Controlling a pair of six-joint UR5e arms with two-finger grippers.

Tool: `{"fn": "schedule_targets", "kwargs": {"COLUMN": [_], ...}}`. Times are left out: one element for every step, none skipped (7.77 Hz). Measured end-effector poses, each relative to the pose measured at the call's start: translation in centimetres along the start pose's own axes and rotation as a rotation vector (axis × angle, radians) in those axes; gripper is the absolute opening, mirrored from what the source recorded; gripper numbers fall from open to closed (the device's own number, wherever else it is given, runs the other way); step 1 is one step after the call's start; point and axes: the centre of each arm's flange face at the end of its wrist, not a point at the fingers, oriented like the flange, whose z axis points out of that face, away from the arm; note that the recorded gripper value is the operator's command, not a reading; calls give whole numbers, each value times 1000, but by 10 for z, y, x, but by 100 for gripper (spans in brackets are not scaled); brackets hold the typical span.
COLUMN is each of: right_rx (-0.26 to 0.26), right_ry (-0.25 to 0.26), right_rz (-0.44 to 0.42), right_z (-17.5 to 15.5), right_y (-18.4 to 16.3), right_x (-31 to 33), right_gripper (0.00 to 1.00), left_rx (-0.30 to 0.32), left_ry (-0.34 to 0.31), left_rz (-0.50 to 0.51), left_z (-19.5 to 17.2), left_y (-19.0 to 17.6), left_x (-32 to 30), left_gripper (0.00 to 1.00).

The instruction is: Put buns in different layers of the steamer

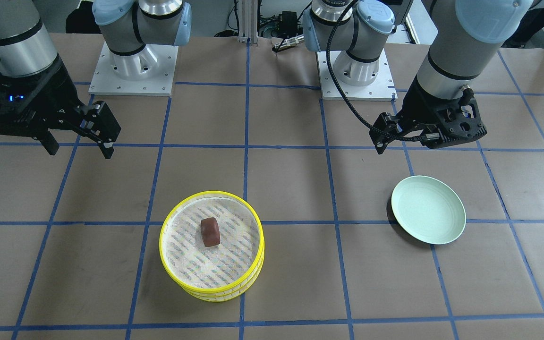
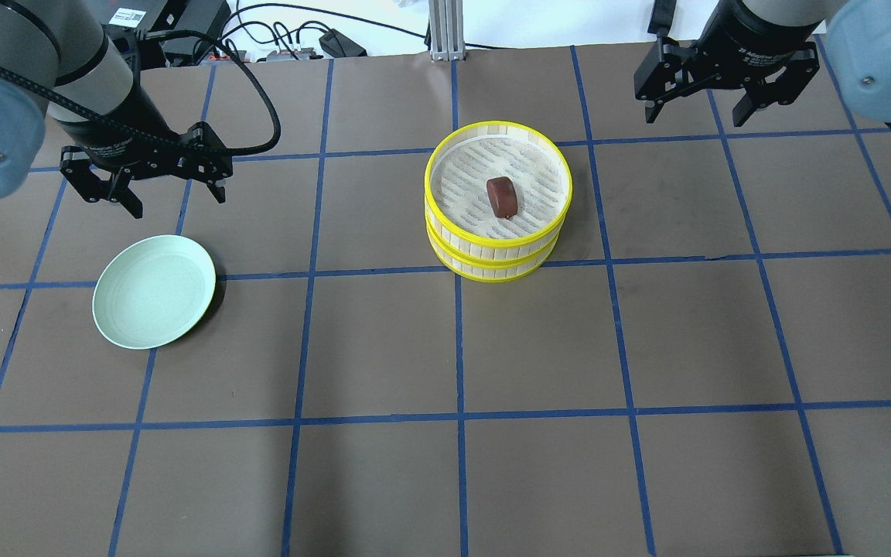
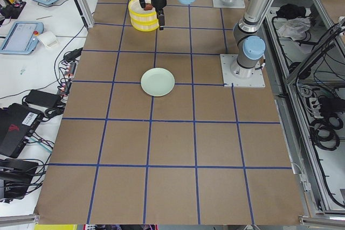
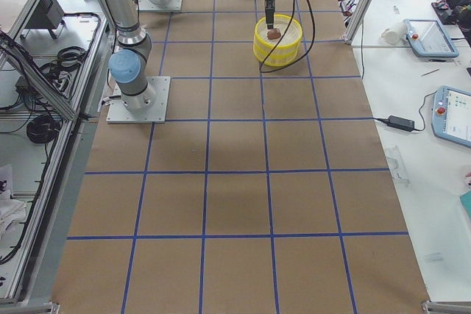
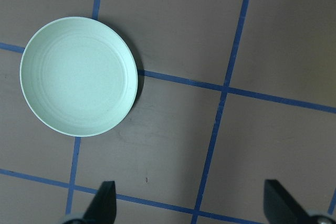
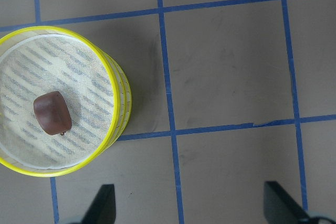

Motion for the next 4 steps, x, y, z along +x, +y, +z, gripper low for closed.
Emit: {"fn": "schedule_targets", "kwargs": {"right_rx": [-1,-1,-2,-2], "right_ry": [-3,-5,-6,-7], "right_rz": [0,0,0,0], "right_z": [1,1,2,2], "right_y": [0,-1,-1,-1], "right_x": [0,0,-1,-1], "right_gripper": [100,100,100,100], "left_rx": [-5,-9,-12,-14], "left_ry": [-2,-1,-1,0], "left_rz": [-1,-1,-1,-2], "left_z": [1,3,4,5], "left_y": [0,-1,-1,-1], "left_x": [0,0,-1,0], "left_gripper": [100,100,100,100]}}
